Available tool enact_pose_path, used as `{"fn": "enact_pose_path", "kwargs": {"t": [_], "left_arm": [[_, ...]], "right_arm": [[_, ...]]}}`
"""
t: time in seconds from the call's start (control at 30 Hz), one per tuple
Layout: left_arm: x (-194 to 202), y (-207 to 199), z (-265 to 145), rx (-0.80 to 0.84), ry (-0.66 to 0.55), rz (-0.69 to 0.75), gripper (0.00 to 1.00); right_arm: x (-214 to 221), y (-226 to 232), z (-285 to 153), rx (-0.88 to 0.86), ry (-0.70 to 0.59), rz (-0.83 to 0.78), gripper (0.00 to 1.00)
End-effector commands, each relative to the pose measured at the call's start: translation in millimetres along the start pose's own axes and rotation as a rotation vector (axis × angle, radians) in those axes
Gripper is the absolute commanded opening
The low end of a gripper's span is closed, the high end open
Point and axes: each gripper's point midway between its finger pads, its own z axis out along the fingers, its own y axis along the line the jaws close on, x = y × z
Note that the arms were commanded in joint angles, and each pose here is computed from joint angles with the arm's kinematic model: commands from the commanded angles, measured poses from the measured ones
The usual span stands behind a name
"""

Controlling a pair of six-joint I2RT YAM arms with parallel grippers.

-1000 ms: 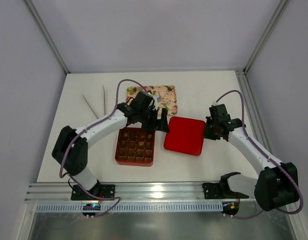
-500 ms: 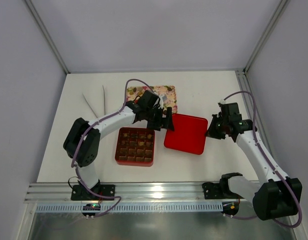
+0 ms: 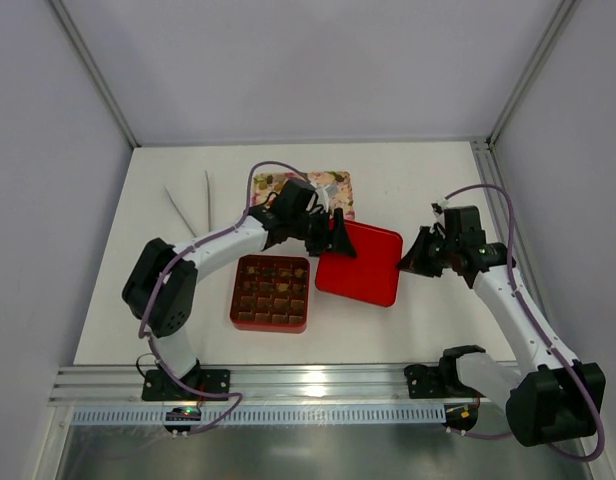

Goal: Pack the chocolate

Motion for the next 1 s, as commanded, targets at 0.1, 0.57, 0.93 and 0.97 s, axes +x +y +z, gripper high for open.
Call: {"fn": "enact_pose_path", "kwargs": {"t": [0.1, 0.57, 0.93, 0.97], "left_arm": [[-11.4, -51.1, -29.1, 0.152, -0.059, 0.037, 0.36], [-27.9, -37.2, -80.5, 0.058, -0.046, -0.169, 0.00], [-35.4, -18.5, -101.9, 0.086, 0.013, -0.428, 0.00], [-36.5, -18.3, -105.1, 0.091, 0.012, -0.435, 0.00]], "right_arm": [[-12.1, 33.2, -7.4, -0.165, -0.064, 0.008, 0.04], [-12.4, 95.1, -47.3, -0.087, -0.406, -0.408, 0.73], [43.1, 184.3, -60.3, 0.031, -0.555, -0.969, 0.76], [44.8, 186.6, -59.5, 0.056, -0.562, -1.024, 0.77]]}}
